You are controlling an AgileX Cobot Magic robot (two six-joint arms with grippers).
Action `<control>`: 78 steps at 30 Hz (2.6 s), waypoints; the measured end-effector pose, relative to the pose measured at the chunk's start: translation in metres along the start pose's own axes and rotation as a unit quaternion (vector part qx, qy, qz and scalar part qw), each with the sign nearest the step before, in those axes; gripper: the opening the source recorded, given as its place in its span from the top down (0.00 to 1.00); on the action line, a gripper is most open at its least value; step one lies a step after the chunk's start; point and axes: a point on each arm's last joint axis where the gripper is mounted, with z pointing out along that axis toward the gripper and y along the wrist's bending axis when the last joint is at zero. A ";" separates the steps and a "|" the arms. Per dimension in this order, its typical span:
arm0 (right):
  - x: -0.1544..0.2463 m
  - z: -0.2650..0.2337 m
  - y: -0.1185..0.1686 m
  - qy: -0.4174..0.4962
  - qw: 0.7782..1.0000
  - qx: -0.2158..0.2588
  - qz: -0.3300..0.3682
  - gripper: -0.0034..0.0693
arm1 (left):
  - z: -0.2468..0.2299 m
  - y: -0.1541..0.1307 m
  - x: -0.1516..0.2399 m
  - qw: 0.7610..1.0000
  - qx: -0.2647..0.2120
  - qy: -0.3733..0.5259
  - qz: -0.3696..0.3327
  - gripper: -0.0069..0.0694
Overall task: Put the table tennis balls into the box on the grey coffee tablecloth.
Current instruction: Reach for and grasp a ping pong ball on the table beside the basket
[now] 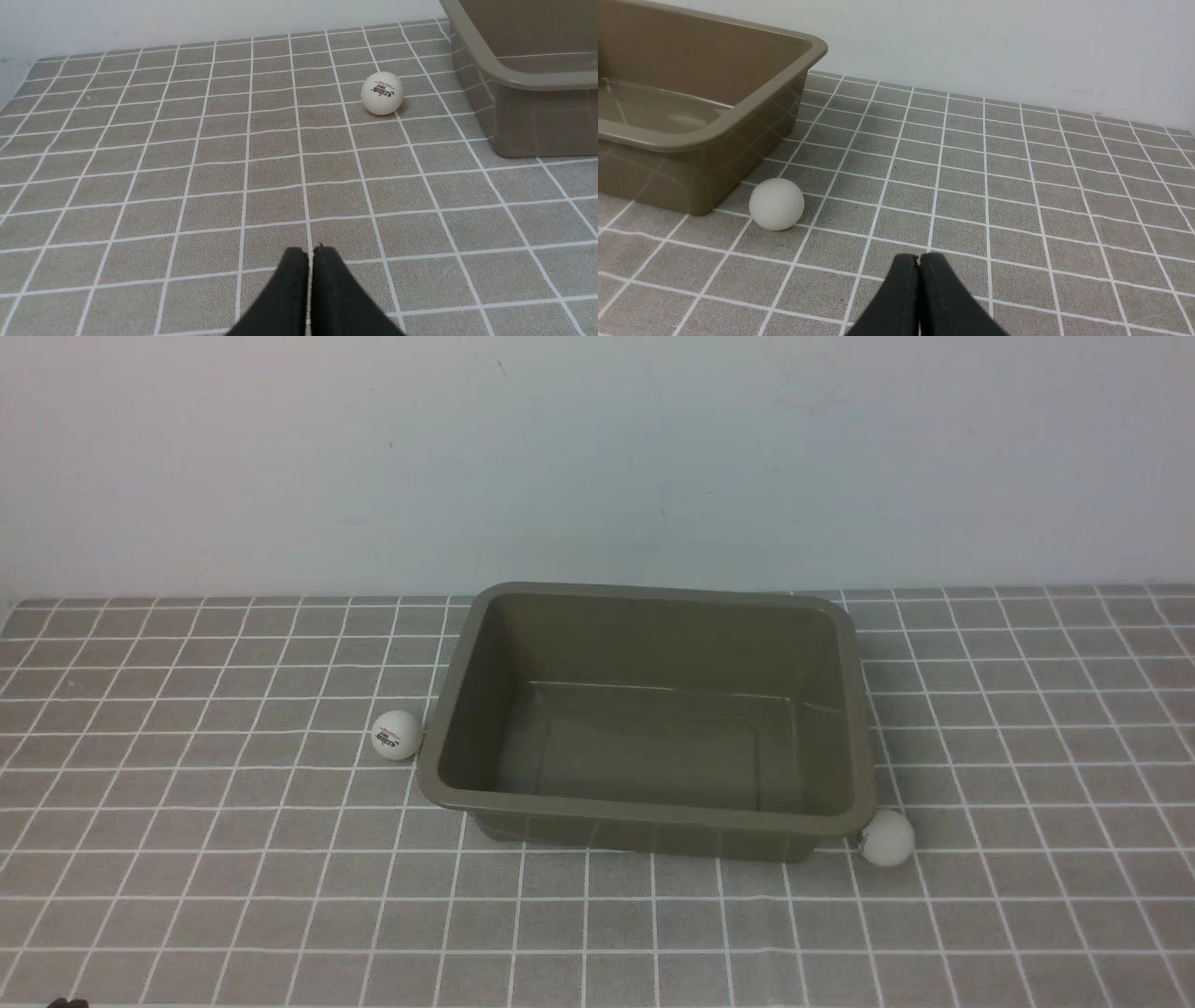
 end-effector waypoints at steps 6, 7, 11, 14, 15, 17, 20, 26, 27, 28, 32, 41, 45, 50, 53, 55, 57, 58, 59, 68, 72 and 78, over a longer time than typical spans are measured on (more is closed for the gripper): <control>0.000 0.000 0.000 0.000 1.000 0.000 0.000 0.97 | 0.000 0.000 0.000 1.000 0.000 0.000 0.000 0.92; 0.000 0.000 0.000 0.000 1.000 0.000 0.000 0.97 | 0.000 0.000 0.000 1.000 0.000 0.000 0.000 0.92; 0.000 0.000 0.000 0.000 1.000 0.000 0.000 0.97 | 0.000 0.000 0.000 1.000 0.000 0.000 0.000 0.92; 0.000 0.000 0.000 0.000 1.000 0.000 0.000 0.97 | 0.000 0.000 0.000 1.000 0.000 0.000 0.000 0.92; 0.000 0.000 0.000 0.000 1.000 0.000 0.000 0.97 | 0.000 0.000 0.000 1.000 0.000 0.000 0.000 0.92; 0.000 0.000 0.000 0.000 1.000 0.000 0.000 0.97 | 0.000 0.000 0.000 1.000 0.000 0.000 0.000 0.92; 0.000 0.000 0.000 0.000 1.000 0.000 0.000 0.97 | 0.000 0.000 0.000 1.000 0.000 0.000 0.000 0.92; 0.000 0.000 0.000 0.000 1.000 0.000 0.000 0.97 | 0.000 0.000 0.000 1.000 0.000 0.000 0.001 0.92; 0.000 0.000 0.000 0.000 1.000 0.000 0.000 0.97 | 0.000 0.000 0.000 1.000 0.000 0.000 0.001 0.92; 0.000 0.000 0.000 0.000 1.000 0.000 0.000 0.97 | 0.000 0.000 0.000 1.000 0.000 0.000 0.001 0.92; 0.000 0.000 0.000 0.000 1.000 0.000 0.000 0.97 | 0.000 -0.001 -0.005 0.999 0.007 -0.025 -0.038 0.92; -0.001 0.000 0.000 -0.015 1.000 -0.002 0.021 0.97 | -0.005 0.000 -0.031 0.924 0.060 -0.163 -0.340 0.92; -0.010 0.000 0.002 -0.064 0.979 -0.025 0.192 0.97 | -0.012 0.010 -0.045 0.890 0.048 -0.253 -0.376 0.92; -0.021 -0.002 -0.001 -0.117 0.897 -0.049 0.424 0.97 | -0.036 0.003 -0.089 0.905 0.080 -0.264 -0.323 0.92; -0.022 -0.002 -0.003 -0.129 0.881 -0.049 0.453 0.97 | -0.040 -0.006 -0.119 0.946 0.084 -0.177 -0.260 0.92; -0.023 -0.003 -0.003 -0.131 0.878 -0.048 0.458 0.97 | -0.037 -0.008 -0.132 0.963 0.086 -0.119 -0.226 0.92; -0.023 -0.003 -0.003 -0.130 0.871 -0.051 0.470 0.97 | -0.017 -0.010 -0.139 0.981 0.062 0.004 -0.186 0.92; -0.022 -0.002 -0.002 -0.127 0.872 -0.053 0.470 0.97 | -0.011 -0.010 -0.140 0.982 0.041 0.028 -0.181 0.92; -0.022 -0.002 0.000 -0.113 0.877 -0.061 0.464 0.97 | -0.001 -0.011 -0.141 0.980 0.053 0.087 -0.168 0.92; -0.085 -0.014 0.019 0.026 0.940 -0.145 0.307 0.97 | 0.073 -0.012 -0.140 0.934 0.039 0.327 -0.135 0.92; -0.128 0.008 0.021 0.206 0.946 -0.162 0.192 0.97 | 0.114 -0.012 -0.148 0.919 0.036 0.371 -0.130 0.92; -0.152 0.051 0.013 0.330 0.922 -0.145 0.139 0.97 | 0.173 -0.011 -0.167 0.915 0.047 0.389 -0.098 0.92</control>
